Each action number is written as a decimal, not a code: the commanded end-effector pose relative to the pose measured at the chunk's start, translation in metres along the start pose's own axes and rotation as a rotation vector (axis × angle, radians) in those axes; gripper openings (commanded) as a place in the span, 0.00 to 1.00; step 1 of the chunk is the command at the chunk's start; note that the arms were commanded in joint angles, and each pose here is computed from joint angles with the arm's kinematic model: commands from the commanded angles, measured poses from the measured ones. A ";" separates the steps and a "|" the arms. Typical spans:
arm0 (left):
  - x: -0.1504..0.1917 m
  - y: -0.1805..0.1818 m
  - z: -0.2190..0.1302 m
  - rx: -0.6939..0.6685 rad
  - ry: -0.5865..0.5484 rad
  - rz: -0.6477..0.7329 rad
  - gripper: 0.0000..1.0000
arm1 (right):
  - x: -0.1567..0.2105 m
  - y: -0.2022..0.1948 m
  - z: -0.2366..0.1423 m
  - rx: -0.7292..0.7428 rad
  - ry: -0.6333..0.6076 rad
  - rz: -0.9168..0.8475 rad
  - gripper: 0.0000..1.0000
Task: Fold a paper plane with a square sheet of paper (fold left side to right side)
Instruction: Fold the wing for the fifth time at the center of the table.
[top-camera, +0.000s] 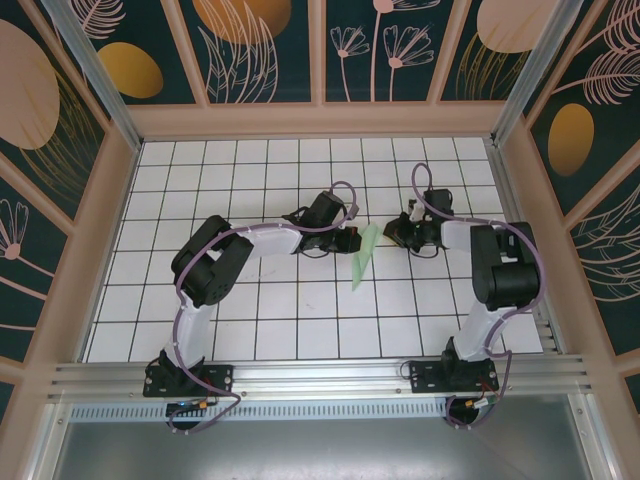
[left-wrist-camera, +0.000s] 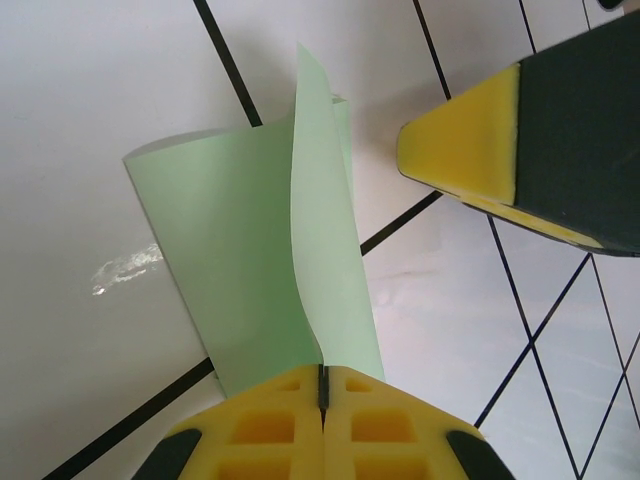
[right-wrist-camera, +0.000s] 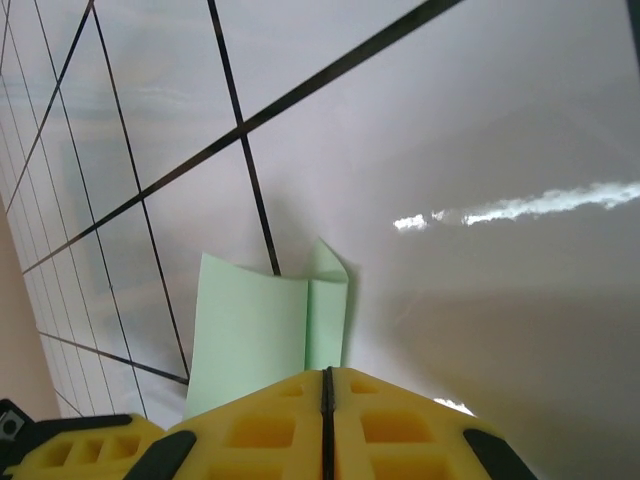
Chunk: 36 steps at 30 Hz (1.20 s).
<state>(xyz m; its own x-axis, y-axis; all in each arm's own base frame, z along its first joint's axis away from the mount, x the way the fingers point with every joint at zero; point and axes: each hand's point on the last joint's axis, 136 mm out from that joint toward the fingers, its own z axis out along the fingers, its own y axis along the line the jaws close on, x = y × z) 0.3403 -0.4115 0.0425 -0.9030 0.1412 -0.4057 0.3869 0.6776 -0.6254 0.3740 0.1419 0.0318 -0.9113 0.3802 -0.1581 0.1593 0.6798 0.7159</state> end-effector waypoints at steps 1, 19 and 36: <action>-0.002 0.005 0.003 -0.001 0.012 0.011 0.04 | -0.010 0.000 0.004 -0.006 -0.011 0.007 0.11; -0.002 0.006 0.005 -0.004 0.015 0.011 0.04 | -0.015 0.000 0.017 -0.004 0.022 0.003 0.10; -0.005 0.004 0.005 -0.006 0.014 0.020 0.04 | -0.014 0.003 0.023 0.005 0.038 -0.012 0.10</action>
<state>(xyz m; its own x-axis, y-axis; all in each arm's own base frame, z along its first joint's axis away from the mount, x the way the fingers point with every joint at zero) 0.3441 -0.4116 0.0437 -0.9006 0.1416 -0.4109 0.3907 0.6782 -0.6224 0.3935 0.1483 0.0210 -0.9193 0.3674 -0.1410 0.1622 0.6801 0.7150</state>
